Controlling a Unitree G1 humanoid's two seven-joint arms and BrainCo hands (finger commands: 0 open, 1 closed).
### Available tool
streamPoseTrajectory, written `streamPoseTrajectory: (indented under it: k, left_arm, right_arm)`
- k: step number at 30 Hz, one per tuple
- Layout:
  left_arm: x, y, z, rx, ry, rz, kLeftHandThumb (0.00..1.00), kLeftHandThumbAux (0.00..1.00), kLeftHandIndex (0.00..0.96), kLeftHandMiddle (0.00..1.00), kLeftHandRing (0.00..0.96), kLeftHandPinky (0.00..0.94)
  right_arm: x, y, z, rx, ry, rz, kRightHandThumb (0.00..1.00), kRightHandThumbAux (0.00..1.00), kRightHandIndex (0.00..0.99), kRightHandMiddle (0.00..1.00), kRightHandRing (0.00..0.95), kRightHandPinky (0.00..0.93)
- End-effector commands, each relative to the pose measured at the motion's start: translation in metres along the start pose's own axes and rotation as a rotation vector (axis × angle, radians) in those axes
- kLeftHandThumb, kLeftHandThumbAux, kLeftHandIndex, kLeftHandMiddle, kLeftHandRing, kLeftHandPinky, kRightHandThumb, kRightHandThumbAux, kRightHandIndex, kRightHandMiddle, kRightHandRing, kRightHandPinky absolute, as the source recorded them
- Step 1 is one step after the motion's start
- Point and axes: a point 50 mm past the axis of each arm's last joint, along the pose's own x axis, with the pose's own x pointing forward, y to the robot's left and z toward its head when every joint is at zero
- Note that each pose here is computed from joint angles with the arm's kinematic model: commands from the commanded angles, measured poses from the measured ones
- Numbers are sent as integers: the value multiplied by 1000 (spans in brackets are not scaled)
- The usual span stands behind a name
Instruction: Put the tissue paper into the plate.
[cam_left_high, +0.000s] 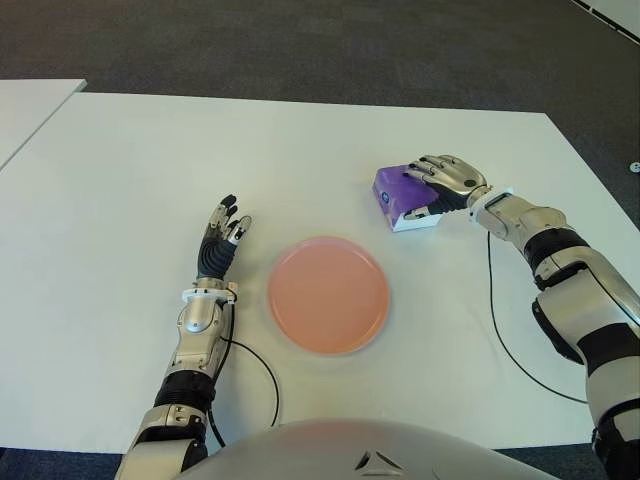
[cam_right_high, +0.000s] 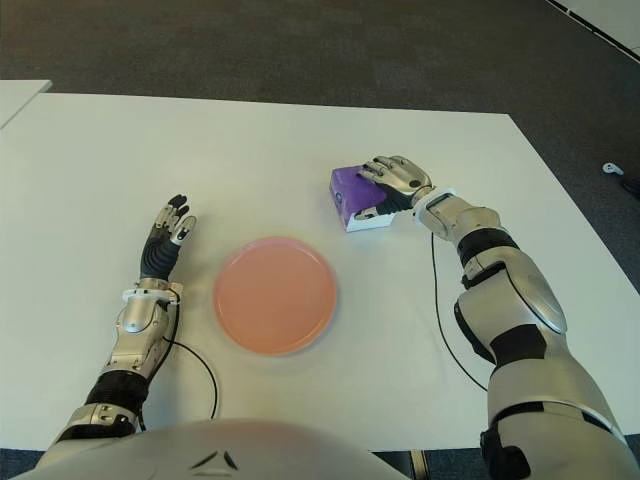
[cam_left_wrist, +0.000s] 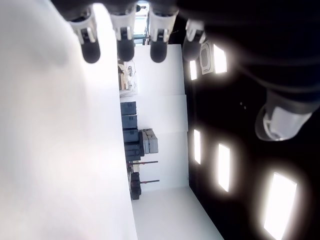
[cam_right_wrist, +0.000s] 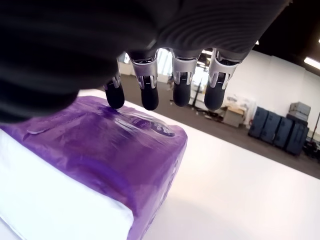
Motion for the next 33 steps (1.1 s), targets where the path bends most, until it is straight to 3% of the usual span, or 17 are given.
streamPoseTrajectory:
  k: [1,33]
  left_arm:
    - [-16,3,-21,-12,116,25,0,432,0,0,0,0]
    - [-19,6,-23,-26,119,37,0,444,0,0,0,0]
  right_arm:
    - [3,-2,3,1,-7,-14,377,177,0,0,0,0]
    - [-1,13,8,-19,-26,51,359,187,0,0,0,0]
